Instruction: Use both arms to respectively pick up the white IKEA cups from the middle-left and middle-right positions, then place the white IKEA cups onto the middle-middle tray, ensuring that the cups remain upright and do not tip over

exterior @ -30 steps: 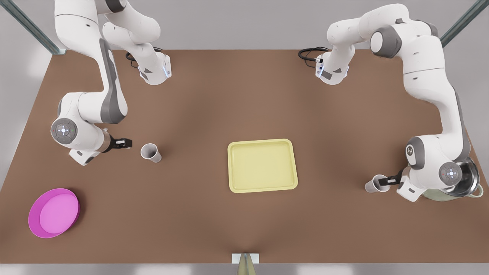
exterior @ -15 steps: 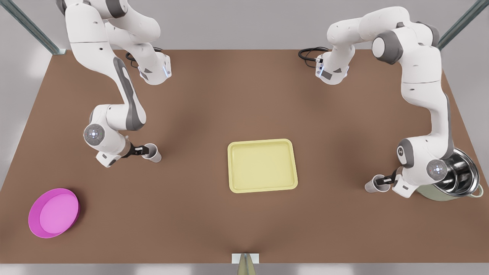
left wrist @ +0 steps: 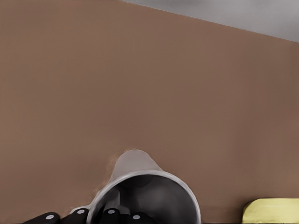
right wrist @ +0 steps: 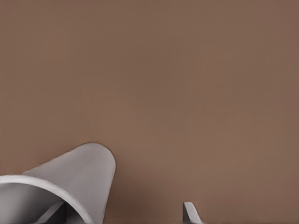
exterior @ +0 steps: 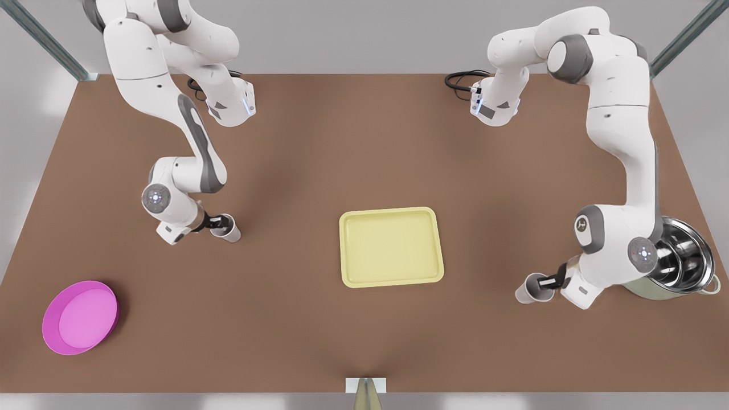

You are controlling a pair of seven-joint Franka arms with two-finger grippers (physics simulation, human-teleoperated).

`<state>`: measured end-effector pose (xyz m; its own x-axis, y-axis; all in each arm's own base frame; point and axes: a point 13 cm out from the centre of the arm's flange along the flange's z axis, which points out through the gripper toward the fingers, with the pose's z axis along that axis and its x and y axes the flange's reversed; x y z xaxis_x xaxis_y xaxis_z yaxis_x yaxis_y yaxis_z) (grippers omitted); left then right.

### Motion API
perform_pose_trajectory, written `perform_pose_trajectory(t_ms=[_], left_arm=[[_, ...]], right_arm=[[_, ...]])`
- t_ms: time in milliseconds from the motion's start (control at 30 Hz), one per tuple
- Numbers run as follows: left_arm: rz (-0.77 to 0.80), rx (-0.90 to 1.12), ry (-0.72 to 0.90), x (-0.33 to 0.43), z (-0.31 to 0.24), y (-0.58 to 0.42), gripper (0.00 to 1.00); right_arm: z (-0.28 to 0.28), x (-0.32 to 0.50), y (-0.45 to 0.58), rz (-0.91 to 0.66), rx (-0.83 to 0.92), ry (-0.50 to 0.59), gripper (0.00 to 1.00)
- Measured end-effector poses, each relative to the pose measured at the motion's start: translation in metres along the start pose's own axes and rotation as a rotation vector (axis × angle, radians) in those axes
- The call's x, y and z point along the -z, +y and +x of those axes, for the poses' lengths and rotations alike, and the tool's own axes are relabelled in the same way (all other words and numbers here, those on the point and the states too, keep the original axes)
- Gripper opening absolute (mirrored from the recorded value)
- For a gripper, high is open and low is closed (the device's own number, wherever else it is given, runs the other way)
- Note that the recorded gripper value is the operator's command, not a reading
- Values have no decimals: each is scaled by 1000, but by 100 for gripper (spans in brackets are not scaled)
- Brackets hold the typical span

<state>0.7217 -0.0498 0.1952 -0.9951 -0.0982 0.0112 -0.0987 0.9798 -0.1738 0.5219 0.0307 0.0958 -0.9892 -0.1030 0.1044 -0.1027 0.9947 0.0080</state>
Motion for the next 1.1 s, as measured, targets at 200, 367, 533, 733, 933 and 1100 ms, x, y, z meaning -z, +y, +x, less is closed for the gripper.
perform_pose_trajectory(t_ms=[200,367,533,733,933,1100], left_arm=[[-44,-253,113,-43,91,-214,21],[-52,-208,140,-85,141,-244,21],[-35,-123,96,-109,153,-249,21],[-6,-20,60,-131,150,-242,21],[33,41,35,-137,142,-248,91],[53,54,15,-130,136,-252,100]], right_arm=[[-8,3,11,-11,25,-19,21],[-18,12,21,-10,53,-39,21],[-92,89,92,-29,164,-178,21],[-116,108,259,-101,283,-219,21],[-124,110,387,-183,261,-200,21],[-100,73,456,-226,221,-108,21]])
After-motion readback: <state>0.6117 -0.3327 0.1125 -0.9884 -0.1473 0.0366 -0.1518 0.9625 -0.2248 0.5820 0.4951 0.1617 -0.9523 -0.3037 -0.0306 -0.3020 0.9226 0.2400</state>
